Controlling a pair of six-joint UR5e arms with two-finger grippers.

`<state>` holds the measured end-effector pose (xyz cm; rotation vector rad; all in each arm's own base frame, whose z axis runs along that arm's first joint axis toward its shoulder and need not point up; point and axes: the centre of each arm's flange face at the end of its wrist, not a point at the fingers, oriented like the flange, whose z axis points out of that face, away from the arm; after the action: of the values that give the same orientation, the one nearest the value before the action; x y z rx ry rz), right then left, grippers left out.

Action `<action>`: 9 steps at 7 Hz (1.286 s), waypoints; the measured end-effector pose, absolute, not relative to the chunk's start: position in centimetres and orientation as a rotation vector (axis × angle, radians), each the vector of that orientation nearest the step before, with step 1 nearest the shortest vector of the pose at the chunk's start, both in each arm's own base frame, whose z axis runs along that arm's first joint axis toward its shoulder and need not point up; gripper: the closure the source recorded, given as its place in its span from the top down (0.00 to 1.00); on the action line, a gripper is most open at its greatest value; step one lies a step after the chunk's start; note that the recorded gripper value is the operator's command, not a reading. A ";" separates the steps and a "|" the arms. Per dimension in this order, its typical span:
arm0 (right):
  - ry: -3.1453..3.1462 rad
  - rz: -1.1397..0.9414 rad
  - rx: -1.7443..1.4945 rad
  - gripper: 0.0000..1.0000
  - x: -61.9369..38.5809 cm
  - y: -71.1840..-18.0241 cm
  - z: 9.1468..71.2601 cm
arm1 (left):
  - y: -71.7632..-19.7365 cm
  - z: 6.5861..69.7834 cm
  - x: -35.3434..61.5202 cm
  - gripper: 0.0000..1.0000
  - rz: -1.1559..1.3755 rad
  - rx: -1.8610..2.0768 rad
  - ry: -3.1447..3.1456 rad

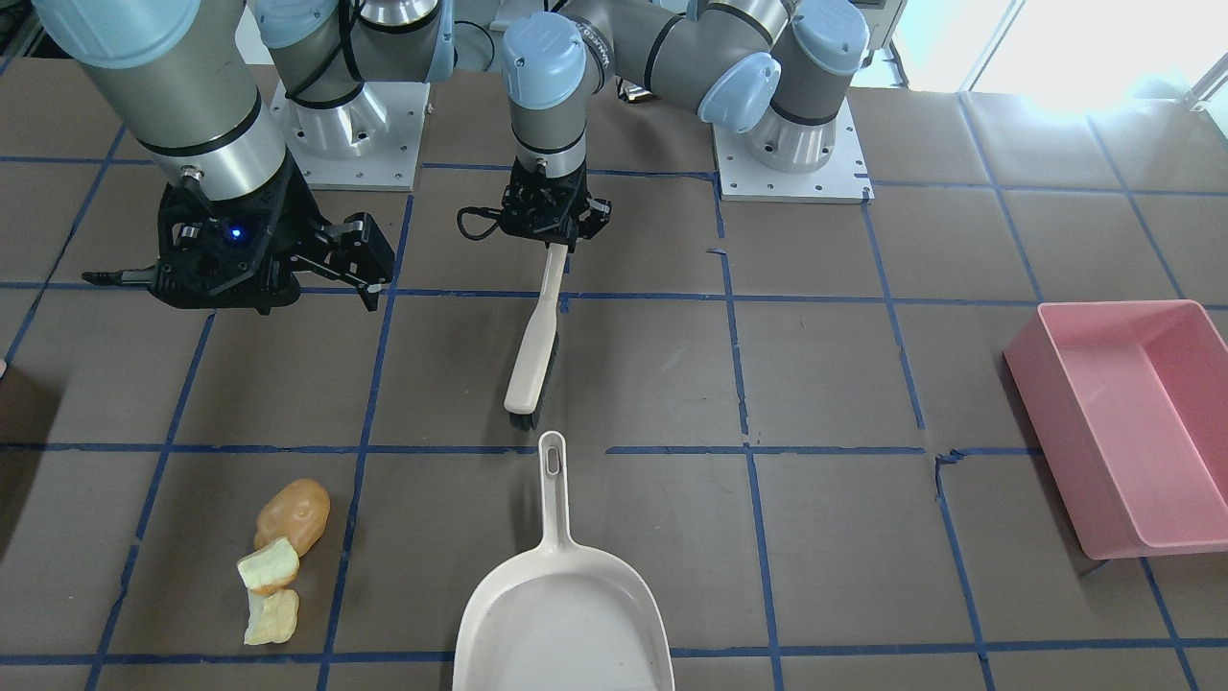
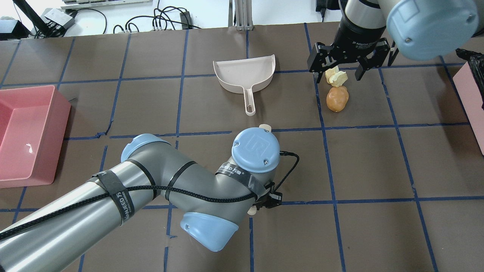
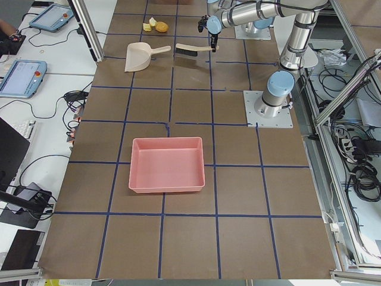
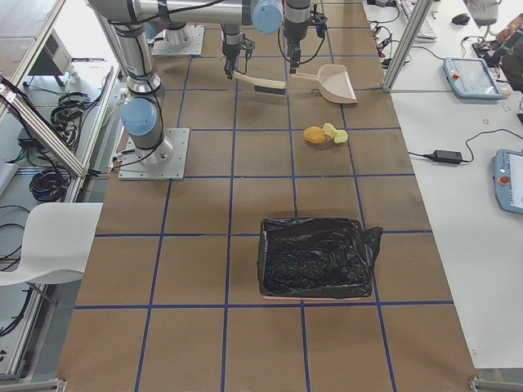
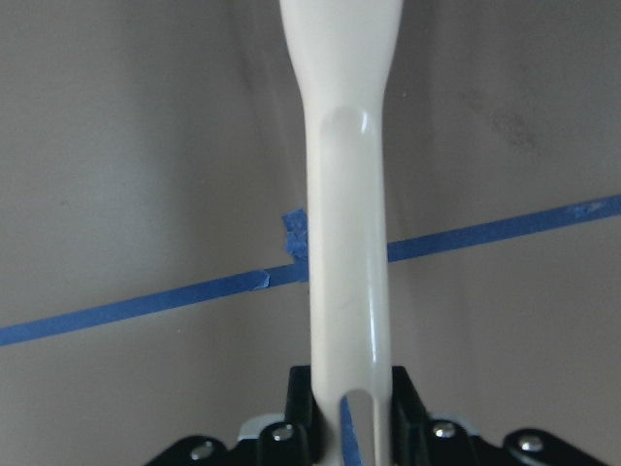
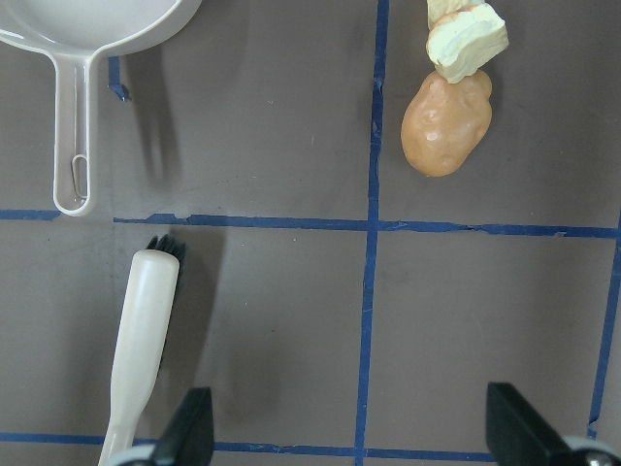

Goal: Sweep and dump trash in nearest bin
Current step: 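Lift the brush with the left gripper while the right gripper reaches for the dustpan handle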

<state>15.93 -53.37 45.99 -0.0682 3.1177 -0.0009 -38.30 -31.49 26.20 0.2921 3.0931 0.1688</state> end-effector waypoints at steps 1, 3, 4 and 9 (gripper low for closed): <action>3.118 -0.002 -0.069 1.00 15.9 -53.4 46.0 | -31.7 28.1 -37.2 0.00 0.170 0.263 3.098; 3.118 -0.020 -0.076 1.00 16.4 -53.7 45.7 | -33.4 33.5 -33.4 0.00 0.166 0.133 3.112; 3.116 -0.044 -0.090 1.00 17.3 -54.2 45.1 | -34.8 36.3 -31.4 0.00 0.155 0.054 3.123; 3.110 -0.047 -0.057 1.00 28.2 -56.6 36.4 | -45.2 50.5 -21.4 0.00 0.161 -0.027 3.166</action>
<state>28.25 -56.62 36.43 -0.0571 3.1101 -0.0466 -21.38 -45.23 50.54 -0.0274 3.1656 0.1612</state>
